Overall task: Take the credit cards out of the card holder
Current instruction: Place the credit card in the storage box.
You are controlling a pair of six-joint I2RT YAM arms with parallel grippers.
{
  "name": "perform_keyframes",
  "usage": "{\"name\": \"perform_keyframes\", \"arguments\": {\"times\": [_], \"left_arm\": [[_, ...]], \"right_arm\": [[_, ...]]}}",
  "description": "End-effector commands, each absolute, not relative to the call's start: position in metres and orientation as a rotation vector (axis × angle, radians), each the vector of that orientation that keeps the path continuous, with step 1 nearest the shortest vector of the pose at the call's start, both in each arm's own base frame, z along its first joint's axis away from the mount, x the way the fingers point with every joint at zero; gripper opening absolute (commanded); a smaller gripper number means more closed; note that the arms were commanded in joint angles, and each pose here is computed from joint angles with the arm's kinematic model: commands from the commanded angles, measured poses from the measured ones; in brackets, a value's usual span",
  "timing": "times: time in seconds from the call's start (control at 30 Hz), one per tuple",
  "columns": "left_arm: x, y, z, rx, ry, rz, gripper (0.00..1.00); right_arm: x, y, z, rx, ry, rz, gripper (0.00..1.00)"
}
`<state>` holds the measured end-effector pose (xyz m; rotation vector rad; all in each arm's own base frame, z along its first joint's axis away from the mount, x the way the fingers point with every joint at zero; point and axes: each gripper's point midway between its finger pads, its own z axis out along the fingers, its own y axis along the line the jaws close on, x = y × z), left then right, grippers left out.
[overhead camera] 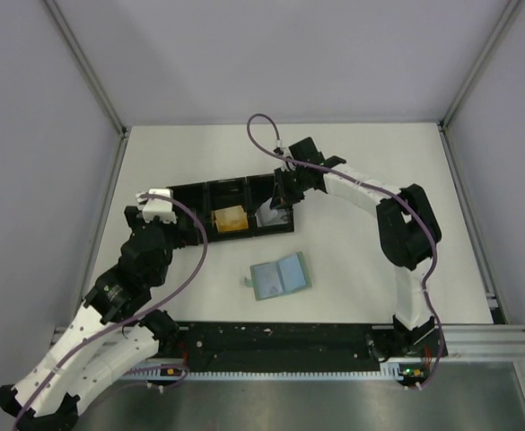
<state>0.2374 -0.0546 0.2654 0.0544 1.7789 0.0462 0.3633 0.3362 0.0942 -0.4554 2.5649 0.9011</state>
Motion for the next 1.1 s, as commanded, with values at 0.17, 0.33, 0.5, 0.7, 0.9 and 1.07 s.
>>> {"name": "perform_keyframes", "arguments": {"times": [0.17,0.33,0.5,0.7,0.9,1.07], "left_arm": [[0.244,-0.065,0.266,0.061,1.774,-0.038,0.97],[0.244,-0.068,0.266,0.065,1.777,-0.063,0.97],[0.242,-0.087,0.258,0.122,1.815,-0.158,0.97],[0.227,-0.131,0.236,0.196,1.925,-0.422,0.96],[0.206,-0.166,0.188,0.197,2.063,-0.673,0.97],[0.192,-0.184,0.14,0.188,2.197,-0.791,0.95]], "right_arm": [[0.376,0.357,0.117,-0.435,2.505,0.965,0.08],[0.383,0.344,0.126,-0.411,2.478,0.859,0.35],[0.378,0.328,0.159,-0.421,2.408,0.738,0.41],[0.354,0.306,0.209,-0.472,2.273,0.574,0.49],[0.29,0.307,0.202,-0.662,2.218,0.507,0.59],[0.235,0.326,0.165,-0.782,2.179,0.499,0.68]]}}
